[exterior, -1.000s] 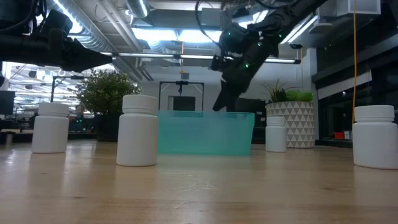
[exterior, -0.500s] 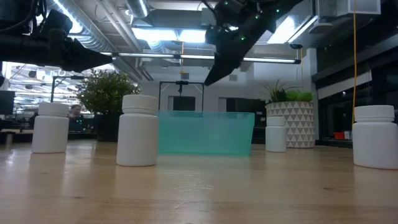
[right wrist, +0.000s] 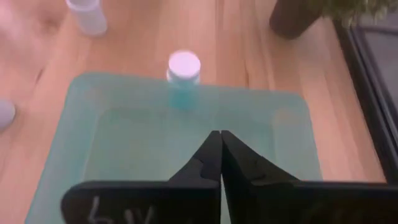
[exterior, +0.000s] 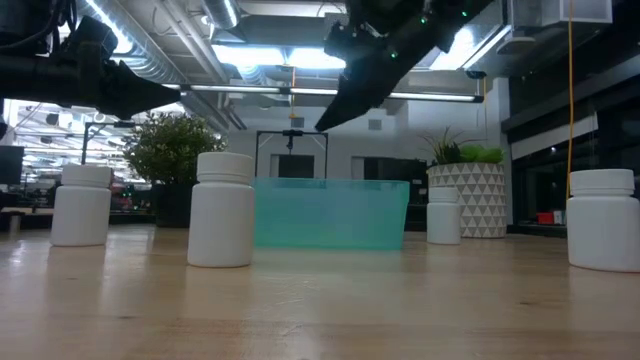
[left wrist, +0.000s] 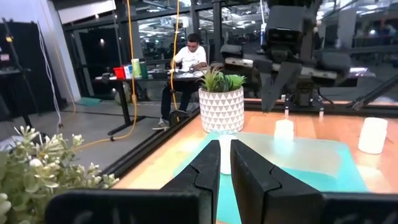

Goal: Pick and place pill bottles into a basket
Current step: Put the white pill bottle into the green bin

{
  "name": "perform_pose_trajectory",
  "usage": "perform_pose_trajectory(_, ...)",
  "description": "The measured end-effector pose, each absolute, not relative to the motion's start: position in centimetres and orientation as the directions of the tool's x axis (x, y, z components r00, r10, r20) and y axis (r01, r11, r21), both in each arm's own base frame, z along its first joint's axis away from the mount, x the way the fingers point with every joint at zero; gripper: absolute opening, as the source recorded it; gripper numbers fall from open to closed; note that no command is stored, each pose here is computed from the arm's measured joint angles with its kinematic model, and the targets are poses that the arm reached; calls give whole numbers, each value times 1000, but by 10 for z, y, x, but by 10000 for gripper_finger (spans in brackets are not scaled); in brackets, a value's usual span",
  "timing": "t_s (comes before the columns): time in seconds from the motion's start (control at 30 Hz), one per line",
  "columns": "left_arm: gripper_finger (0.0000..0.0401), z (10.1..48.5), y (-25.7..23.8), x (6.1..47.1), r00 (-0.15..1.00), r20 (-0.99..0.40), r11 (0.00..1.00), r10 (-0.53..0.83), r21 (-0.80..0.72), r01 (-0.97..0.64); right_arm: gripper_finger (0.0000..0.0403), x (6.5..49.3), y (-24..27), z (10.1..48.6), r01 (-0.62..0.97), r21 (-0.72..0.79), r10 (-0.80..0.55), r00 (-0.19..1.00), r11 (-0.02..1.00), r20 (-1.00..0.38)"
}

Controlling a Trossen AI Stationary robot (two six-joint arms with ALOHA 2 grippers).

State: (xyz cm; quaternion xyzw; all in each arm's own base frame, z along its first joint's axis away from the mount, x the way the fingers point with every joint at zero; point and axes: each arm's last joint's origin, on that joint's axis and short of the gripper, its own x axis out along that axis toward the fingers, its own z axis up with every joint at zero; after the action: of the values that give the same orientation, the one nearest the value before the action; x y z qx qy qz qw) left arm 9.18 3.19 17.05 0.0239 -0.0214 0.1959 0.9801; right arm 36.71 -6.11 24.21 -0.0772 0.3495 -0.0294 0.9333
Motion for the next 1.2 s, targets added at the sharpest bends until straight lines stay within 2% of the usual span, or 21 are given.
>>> perform_pose_trajectory(0.23, 33, 169, 32, 92, 926, 33, 926, 376, 37, -377, 5, 338, -56, 233, 56, -118, -116, 793, 991, -598)
perform_pose_trajectory(0.57, 33, 167, 32, 93, 924, 16, 923, 382, 38, -383, 7, 277, -36, 232, 65, -115, -103, 925, 991, -365)
perform_pose_trajectory(0.9, 35, 167, 33, 93, 920, 7, 915, 392, 100, -391, 7, 245, -32, 208, 96, -57, -108, 962, 994, -250)
perform_pose_trajectory(1.03, 51, 167, 32, 93, 921, 8, 916, 389, 101, -387, 4, 241, -31, 204, 90, -104, -110, 974, 990, -200)
perform_pose_trajectory(1.2, 107, 167, 32, 93, 923, 8, 918, 385, 100, -383, 4, 240, -31, 203, 90, -106, -110, 974, 990, -200)
